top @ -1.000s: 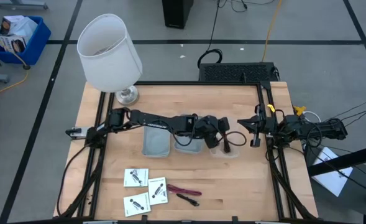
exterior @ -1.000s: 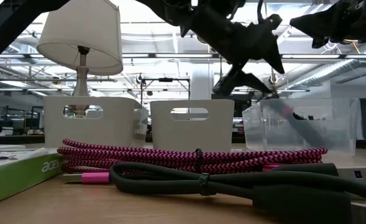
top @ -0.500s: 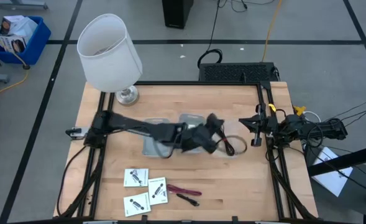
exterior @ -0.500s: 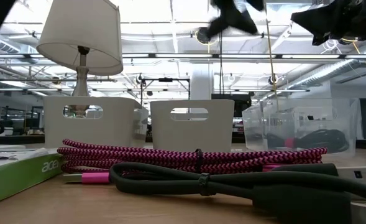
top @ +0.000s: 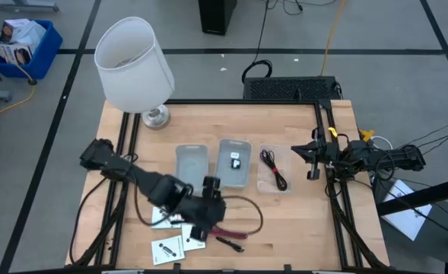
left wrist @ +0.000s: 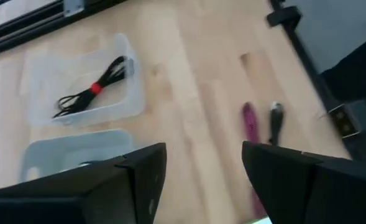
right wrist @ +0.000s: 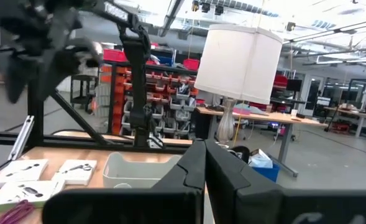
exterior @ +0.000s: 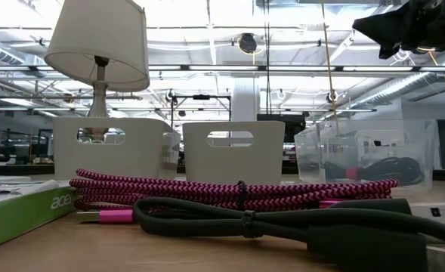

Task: Pick and place items into bin
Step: Put the pink charger cable into the transparent bin

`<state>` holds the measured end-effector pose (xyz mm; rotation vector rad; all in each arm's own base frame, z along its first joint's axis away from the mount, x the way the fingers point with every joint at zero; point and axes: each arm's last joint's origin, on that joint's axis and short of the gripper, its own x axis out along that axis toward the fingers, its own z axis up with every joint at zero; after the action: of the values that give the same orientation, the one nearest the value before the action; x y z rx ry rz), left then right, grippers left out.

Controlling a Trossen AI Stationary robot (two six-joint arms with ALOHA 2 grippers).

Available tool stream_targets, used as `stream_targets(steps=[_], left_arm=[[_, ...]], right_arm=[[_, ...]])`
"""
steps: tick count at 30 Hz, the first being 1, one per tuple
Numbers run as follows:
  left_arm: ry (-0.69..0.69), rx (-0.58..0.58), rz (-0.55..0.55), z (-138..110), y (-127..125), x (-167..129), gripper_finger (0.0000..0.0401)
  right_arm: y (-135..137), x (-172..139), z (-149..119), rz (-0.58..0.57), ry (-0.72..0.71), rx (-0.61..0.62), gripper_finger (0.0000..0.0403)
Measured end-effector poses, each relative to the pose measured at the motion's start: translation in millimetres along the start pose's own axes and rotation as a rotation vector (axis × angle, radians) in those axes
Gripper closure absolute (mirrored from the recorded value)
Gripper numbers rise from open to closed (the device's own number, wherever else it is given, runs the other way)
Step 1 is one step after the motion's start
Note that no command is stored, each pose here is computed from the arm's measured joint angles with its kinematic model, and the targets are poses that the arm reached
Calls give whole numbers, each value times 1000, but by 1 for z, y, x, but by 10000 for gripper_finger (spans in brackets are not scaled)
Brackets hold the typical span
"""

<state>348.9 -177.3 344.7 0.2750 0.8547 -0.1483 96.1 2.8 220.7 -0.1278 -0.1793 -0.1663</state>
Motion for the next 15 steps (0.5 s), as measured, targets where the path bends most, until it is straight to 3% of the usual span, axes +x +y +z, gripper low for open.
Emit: stream_targets(steps=[5,11,15], left_arm=[[66,-71,-28,-5,-25,45,188],[266,32,-99,-32,-51,123,188],[295,10,-144,-39,-52,148,188]], right_arm=[[0,0,-1,1,7,1,403],[0,0,-2,2,20,0,403],[0,0,-2,2,20,0,403]])
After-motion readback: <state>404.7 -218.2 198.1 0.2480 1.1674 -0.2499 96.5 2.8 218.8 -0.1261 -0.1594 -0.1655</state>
